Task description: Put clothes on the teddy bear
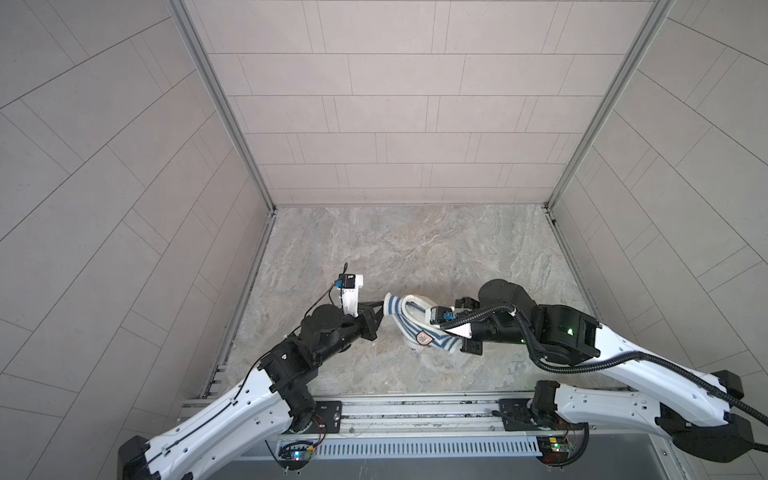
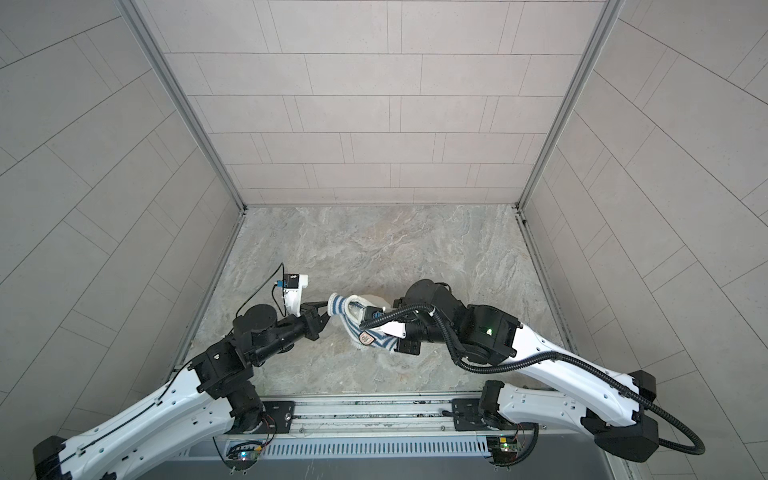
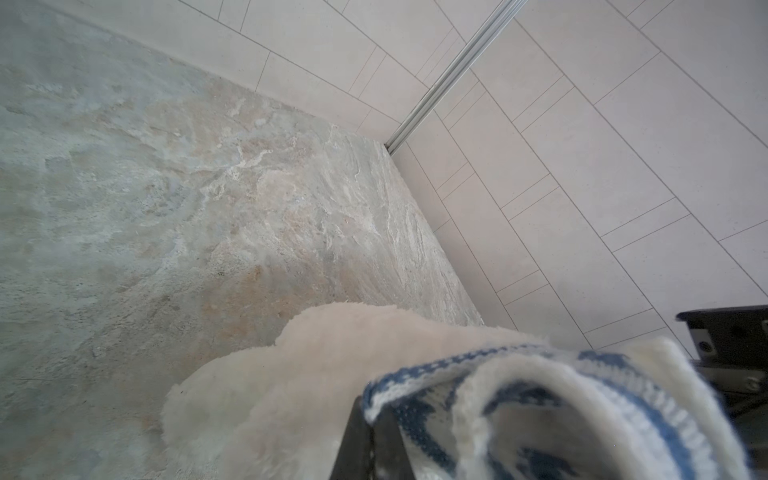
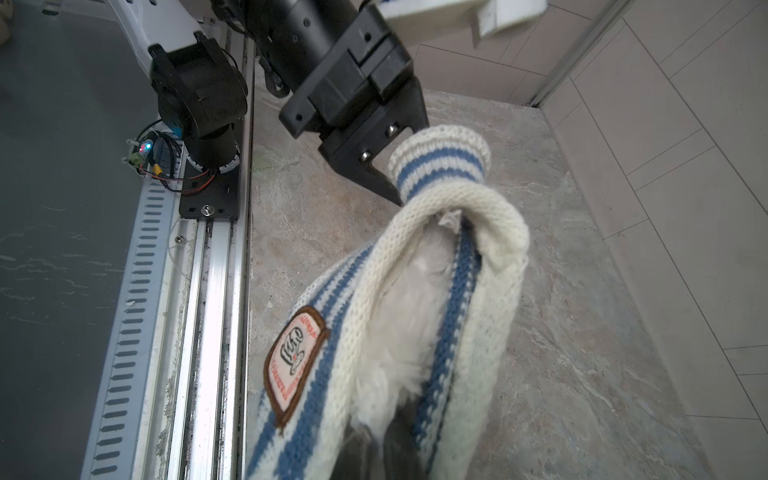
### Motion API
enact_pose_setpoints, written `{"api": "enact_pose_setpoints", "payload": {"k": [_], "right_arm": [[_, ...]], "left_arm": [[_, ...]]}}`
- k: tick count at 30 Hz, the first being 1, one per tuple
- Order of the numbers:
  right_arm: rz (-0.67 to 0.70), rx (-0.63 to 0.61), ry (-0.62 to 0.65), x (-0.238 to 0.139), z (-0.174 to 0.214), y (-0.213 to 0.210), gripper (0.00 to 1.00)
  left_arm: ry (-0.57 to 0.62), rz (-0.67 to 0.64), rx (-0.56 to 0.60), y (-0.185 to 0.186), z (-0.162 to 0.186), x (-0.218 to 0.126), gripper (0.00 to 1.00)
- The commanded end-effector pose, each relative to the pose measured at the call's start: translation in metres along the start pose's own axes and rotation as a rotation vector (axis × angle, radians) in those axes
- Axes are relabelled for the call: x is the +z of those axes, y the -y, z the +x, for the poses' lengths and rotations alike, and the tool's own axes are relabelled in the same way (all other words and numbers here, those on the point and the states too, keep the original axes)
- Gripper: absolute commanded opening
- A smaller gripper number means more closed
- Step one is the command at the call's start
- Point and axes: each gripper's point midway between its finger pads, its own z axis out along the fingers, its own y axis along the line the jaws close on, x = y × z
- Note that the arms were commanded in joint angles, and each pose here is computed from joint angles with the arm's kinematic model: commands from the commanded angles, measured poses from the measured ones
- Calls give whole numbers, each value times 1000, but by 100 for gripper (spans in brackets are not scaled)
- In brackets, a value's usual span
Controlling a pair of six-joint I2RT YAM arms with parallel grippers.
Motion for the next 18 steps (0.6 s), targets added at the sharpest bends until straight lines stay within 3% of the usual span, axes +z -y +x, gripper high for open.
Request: {"api": "enact_pose_setpoints", "payload": {"k": [1, 8, 15, 18], "right_arm": [[31, 6, 97, -11, -22, 6, 0], [122, 88, 163, -21, -29, 20, 0], [193, 162, 148, -19, -33, 37, 0], [204, 193, 146, -14, -37, 42, 0]], "left_arm": [[-96, -2, 49, -14, 29, 15, 0], [-152, 114, 69, -13, 62, 18, 0], [-212, 230, 202, 12, 82, 8, 0], [-223, 168, 283, 11, 88, 11, 0]]}}
